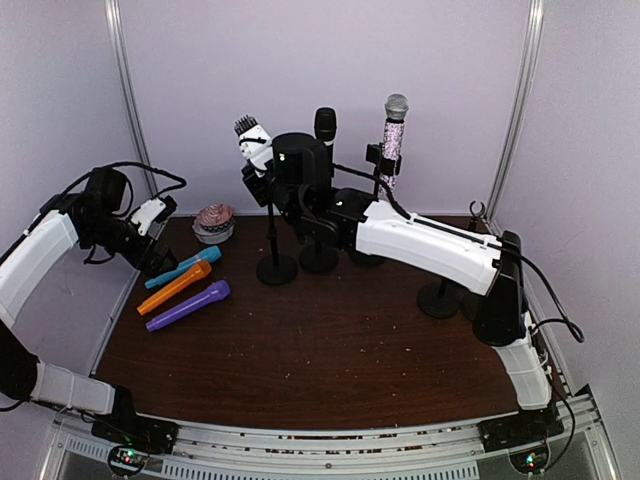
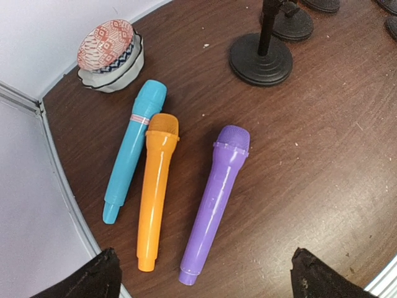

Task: Remove the microphone from the stand
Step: Pick up the microphone stand with the microphone from the corner of the board, then move the microphone stand with the microphone to the center of the board.

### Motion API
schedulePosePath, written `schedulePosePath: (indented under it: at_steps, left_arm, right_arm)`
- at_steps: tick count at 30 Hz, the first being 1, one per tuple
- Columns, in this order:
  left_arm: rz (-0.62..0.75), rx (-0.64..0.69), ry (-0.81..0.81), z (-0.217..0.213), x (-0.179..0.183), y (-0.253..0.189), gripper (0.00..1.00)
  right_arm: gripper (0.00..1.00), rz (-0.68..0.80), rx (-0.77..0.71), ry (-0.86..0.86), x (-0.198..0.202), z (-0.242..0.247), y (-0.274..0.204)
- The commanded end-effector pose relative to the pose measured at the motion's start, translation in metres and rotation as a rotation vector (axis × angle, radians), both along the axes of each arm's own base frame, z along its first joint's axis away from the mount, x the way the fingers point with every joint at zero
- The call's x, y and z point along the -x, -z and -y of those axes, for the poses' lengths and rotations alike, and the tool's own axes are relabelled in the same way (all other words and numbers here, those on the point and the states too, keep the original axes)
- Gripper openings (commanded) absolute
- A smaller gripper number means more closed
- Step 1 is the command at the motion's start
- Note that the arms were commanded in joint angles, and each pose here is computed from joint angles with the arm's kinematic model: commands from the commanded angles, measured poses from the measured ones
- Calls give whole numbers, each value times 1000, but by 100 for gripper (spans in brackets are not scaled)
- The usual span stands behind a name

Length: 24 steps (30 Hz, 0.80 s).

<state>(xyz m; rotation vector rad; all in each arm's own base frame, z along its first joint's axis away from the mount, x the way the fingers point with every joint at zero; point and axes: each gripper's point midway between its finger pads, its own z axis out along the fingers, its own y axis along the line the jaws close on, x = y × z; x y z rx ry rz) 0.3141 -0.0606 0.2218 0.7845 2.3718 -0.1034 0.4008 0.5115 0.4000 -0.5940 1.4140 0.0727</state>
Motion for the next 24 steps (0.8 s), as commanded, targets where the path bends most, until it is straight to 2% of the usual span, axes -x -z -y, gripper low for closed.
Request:
schedulePosePath:
  at_steps: [1, 15, 24]
  left_arm:
    - [33, -6, 1, -3, -1, -10, 98]
    - [25, 10, -8, -1, -4, -12, 98]
    - [25, 24, -8, 1, -5, -16, 98]
  right_arm:
    - [30, 19, -57, -25, 7, 4, -22]
    - [21, 81, -76, -106, 58, 21, -69]
    - [13, 78, -70, -169, 103, 43, -71]
